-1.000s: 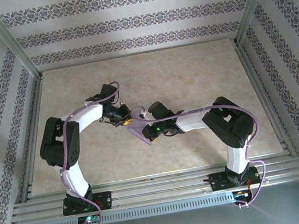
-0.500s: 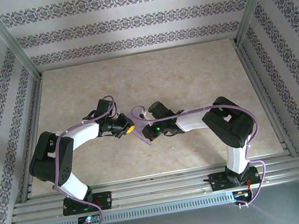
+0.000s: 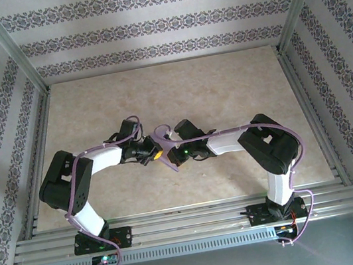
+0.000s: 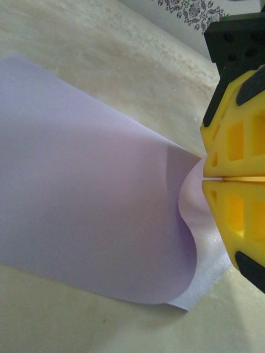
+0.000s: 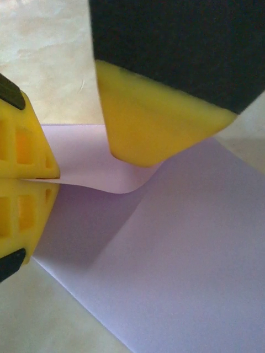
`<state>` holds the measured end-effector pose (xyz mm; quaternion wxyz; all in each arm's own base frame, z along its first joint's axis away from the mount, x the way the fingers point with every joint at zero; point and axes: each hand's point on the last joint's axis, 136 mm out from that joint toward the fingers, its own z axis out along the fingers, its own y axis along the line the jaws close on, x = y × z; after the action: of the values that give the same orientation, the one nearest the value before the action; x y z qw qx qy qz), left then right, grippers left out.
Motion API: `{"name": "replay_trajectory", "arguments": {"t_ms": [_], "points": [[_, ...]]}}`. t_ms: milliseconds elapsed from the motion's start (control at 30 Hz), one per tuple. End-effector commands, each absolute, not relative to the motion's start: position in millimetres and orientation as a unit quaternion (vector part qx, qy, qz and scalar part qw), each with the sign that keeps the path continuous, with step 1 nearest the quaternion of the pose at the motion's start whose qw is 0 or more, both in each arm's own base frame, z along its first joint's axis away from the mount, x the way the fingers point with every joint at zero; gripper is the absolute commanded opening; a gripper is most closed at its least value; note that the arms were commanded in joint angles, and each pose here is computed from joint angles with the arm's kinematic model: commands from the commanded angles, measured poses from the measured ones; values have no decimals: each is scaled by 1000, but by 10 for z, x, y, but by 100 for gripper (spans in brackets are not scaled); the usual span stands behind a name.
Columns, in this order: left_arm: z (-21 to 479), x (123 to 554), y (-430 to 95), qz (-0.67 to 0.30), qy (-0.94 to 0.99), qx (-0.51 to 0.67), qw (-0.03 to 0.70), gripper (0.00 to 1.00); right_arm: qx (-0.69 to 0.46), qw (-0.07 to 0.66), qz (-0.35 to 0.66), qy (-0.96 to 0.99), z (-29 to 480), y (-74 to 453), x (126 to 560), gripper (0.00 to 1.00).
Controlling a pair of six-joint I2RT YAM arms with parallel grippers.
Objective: Fold a paper plane with a square sheet of paper (pick it up from the middle)
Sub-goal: Third fold the triangle at the center of the table.
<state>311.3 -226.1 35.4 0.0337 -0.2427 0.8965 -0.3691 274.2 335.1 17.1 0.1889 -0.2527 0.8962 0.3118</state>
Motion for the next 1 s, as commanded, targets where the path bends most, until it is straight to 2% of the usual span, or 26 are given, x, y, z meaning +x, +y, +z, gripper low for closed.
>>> {"name": "replay_trajectory", "arguments": {"t_ms": [0, 967], "points": [[249, 3063, -2257, -358, 898, -254, 28, 10, -239, 152, 286, 915, -53, 3222, 2682, 5], [55, 2921, -2123, -319, 908, -272, 17, 10, -231, 138, 274, 923, -135, 3177, 2667, 8]]}}
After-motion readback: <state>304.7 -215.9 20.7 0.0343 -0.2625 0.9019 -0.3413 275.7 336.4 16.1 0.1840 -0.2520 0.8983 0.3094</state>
